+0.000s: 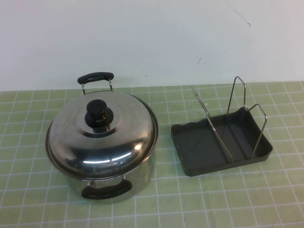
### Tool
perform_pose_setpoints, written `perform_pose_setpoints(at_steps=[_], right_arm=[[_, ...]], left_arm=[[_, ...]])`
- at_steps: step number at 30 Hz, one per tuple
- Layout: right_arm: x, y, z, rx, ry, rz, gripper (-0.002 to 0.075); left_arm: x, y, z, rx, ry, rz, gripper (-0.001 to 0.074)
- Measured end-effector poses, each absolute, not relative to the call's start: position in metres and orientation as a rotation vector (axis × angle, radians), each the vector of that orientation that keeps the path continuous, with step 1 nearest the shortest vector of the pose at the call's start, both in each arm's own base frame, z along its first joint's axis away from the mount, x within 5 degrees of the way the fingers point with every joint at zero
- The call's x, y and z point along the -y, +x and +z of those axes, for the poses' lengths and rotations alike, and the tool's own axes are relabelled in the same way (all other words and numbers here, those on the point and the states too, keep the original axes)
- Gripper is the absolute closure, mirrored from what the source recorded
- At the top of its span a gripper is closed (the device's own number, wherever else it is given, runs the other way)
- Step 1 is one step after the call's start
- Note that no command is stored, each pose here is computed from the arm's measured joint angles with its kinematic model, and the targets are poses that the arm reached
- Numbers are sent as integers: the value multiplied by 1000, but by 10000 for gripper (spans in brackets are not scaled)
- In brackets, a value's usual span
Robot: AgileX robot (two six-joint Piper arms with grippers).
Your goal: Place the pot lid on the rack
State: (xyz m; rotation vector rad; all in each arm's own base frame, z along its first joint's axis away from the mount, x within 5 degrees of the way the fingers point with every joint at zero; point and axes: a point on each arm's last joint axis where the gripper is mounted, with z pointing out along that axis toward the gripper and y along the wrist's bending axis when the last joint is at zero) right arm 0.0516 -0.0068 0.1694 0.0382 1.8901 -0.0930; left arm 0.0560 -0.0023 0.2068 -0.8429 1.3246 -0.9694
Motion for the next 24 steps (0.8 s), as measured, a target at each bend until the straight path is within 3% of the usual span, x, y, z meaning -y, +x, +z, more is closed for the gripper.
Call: perform_pose_setpoints(at_steps=[11,15,20,24], right_arm=[[7,52,169,-1890,38,-93,727],[7,52,169,-1890,38,-93,727],[7,52,169,-1890,38,-93,727],[7,52,169,-1890,38,-93,727]], left_arm=[[9,56,204,-1402,-794,-987,738],[11,54,211,-1492,-547,-773,738],[12,50,280,-1508,-138,-392,738],[5,71,317,-1516,-94,-198,738]])
